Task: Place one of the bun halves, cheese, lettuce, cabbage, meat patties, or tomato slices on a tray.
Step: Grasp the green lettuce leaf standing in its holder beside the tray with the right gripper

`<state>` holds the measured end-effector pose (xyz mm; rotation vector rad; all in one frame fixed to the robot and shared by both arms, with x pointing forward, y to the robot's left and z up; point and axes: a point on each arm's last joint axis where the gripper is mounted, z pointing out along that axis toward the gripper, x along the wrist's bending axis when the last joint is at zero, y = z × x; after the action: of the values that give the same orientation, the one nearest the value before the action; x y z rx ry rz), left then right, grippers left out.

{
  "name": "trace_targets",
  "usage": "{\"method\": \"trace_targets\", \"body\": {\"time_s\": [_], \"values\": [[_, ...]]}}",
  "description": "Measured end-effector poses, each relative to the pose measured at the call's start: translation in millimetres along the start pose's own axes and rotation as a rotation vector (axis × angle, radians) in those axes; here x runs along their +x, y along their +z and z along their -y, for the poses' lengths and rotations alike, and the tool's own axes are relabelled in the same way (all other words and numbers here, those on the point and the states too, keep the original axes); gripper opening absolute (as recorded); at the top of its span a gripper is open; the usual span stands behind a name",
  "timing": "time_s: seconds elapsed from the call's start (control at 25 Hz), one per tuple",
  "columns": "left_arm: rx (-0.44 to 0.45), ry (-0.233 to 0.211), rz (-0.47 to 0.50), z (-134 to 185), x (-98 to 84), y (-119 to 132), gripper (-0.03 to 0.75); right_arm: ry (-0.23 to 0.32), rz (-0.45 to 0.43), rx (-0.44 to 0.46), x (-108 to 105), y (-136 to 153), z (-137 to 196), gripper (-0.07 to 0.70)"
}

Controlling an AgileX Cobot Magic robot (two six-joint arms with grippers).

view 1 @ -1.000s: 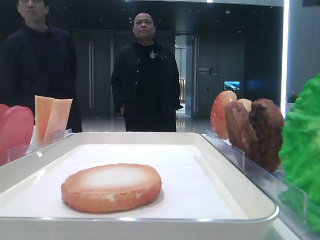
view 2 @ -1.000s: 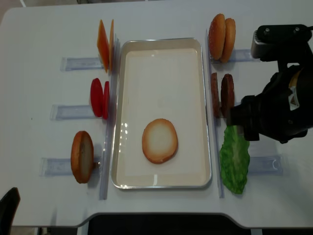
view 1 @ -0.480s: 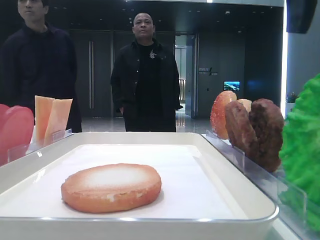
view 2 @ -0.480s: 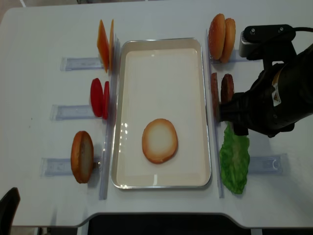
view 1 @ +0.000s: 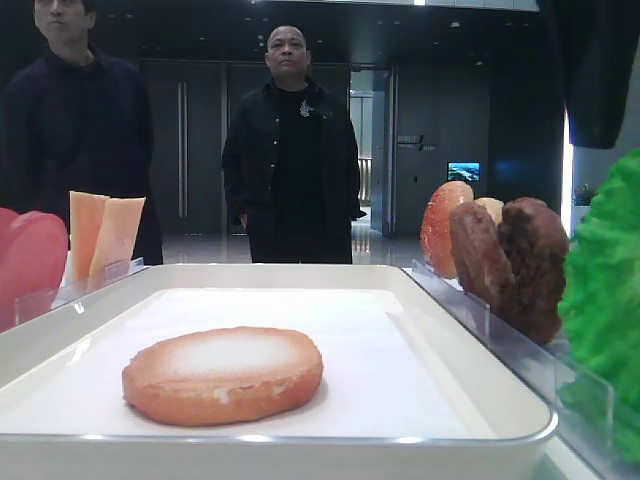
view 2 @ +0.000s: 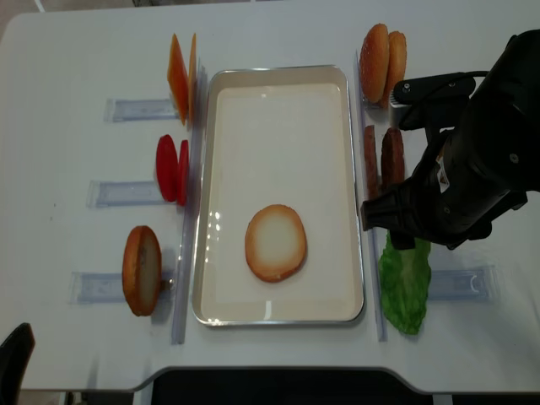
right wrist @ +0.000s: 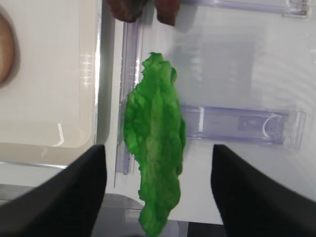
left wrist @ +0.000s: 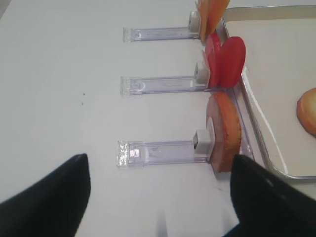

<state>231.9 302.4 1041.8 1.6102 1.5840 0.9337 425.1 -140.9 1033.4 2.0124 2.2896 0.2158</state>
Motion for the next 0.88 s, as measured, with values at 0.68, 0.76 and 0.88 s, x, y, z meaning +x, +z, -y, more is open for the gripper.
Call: {"method": "trace_targets", "body": {"time_s": [0.68,0.76,0.88], "values": [[0.000,0.000,0.000,0.0,0.0,0.0,0.692,-0.022,-0.009,0.027,3.9,6.9,-1.3,0.435],[0.000,0.000,0.000,0.0,0.0,0.0,0.692,-0.022,-0.006,0.033,3.6,6.9,-0.8,0.421],[0.000,0.000,0.000,0.0,0.0,0.0,0.692,-0.022,0.002,0.045,2.9,6.8,0.3,0.344]]}}
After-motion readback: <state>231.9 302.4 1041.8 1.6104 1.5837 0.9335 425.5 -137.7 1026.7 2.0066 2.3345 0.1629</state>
